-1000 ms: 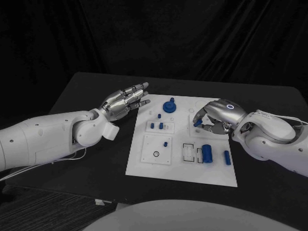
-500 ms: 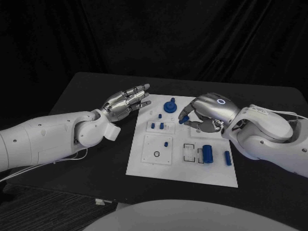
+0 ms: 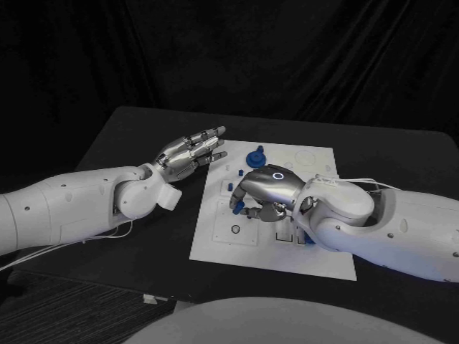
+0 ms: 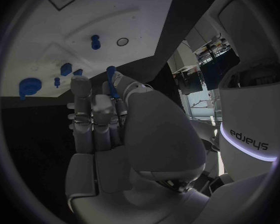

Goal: Assemble the parts on the task board

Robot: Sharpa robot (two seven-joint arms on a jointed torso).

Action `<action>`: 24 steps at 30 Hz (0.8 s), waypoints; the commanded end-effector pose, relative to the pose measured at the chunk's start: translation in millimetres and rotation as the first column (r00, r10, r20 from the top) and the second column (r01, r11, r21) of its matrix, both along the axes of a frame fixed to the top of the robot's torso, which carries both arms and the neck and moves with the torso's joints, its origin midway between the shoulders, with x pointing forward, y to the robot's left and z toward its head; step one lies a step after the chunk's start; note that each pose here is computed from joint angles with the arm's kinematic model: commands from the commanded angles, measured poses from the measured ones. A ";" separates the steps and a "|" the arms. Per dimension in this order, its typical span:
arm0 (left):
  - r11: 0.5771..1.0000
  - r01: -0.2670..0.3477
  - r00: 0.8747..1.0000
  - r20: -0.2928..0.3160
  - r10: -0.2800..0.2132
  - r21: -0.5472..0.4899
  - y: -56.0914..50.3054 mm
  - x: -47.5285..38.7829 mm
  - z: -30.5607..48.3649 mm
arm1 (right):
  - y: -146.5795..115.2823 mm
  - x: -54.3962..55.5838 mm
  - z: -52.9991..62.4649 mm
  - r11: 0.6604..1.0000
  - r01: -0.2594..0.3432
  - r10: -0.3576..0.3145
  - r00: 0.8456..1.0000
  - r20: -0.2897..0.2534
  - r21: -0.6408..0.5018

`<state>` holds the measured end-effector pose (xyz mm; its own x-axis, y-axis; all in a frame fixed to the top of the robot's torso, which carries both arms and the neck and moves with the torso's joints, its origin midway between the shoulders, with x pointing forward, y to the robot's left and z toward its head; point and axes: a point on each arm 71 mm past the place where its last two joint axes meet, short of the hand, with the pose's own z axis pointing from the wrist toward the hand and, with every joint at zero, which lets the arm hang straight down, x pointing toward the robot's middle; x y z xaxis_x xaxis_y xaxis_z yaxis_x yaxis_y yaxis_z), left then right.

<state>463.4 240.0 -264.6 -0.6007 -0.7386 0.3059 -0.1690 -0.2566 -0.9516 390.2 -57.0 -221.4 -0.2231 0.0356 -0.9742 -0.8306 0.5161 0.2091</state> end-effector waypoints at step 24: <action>1.000 -0.005 1.000 0.010 0.005 -0.020 0.5 -0.3 0.7 | 10.5 -5.8 -29.1 0.987 -0.013 -0.001 0.996 -0.086 -0.160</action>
